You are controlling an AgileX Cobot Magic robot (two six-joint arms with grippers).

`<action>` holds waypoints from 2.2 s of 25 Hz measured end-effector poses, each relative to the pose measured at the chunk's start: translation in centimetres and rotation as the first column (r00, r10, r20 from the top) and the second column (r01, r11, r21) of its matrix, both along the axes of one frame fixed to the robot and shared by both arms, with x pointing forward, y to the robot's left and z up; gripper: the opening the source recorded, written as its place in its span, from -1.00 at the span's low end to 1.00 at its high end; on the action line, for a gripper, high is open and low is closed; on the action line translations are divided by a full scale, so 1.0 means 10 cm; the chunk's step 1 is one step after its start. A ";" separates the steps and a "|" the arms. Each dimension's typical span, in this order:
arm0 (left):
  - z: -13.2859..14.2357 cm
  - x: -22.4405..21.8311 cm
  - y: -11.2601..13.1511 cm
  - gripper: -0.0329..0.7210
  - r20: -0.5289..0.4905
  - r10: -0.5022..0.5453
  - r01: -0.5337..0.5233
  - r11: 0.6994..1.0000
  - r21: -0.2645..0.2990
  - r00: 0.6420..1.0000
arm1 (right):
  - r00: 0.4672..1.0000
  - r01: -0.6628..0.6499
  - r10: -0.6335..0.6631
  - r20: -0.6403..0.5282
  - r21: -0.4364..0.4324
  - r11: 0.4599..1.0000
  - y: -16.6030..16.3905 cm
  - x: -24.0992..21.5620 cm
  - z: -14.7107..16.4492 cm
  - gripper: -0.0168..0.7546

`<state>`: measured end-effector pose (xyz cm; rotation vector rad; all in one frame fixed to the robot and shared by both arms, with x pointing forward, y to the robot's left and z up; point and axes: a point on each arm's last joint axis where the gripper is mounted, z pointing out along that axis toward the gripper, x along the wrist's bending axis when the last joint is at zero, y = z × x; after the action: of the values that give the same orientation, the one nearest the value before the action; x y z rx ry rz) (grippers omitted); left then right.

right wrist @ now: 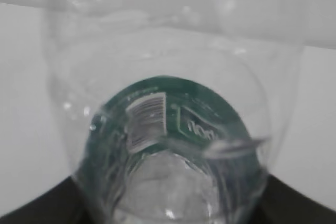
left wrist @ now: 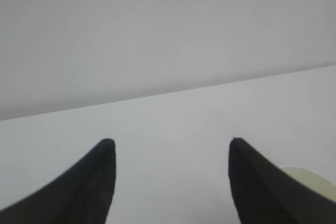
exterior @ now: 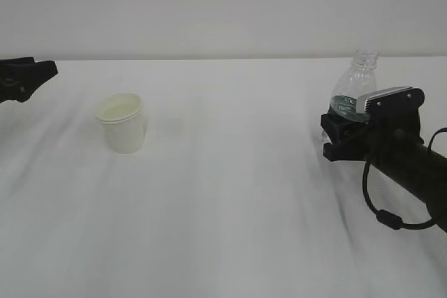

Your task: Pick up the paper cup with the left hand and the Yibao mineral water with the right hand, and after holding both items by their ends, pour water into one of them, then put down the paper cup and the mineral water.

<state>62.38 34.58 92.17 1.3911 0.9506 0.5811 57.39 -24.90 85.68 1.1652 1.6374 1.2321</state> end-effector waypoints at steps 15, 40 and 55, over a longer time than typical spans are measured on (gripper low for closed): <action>0.00 0.00 0.00 0.35 0.000 0.000 0.000 1.000 0.000 1.000 | 0.999 0.014 -0.014 -0.043 -0.001 1.000 -0.01 0.01 -0.20 0.10; 0.01 0.01 0.02 0.34 0.005 0.029 -0.029 0.999 -0.018 1.000 | 0.999 0.010 -0.012 -0.049 -0.049 0.999 -0.05 -0.29 -0.04 0.53; 0.05 0.05 0.09 0.28 -0.026 0.121 -0.123 0.983 -0.139 0.992 | 0.997 0.072 -0.073 -0.013 -0.046 0.996 -0.13 -0.58 0.26 0.53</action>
<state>62.92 35.49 92.67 1.2205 1.0758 0.5833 51.61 -26.21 88.25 1.1975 1.6118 1.1375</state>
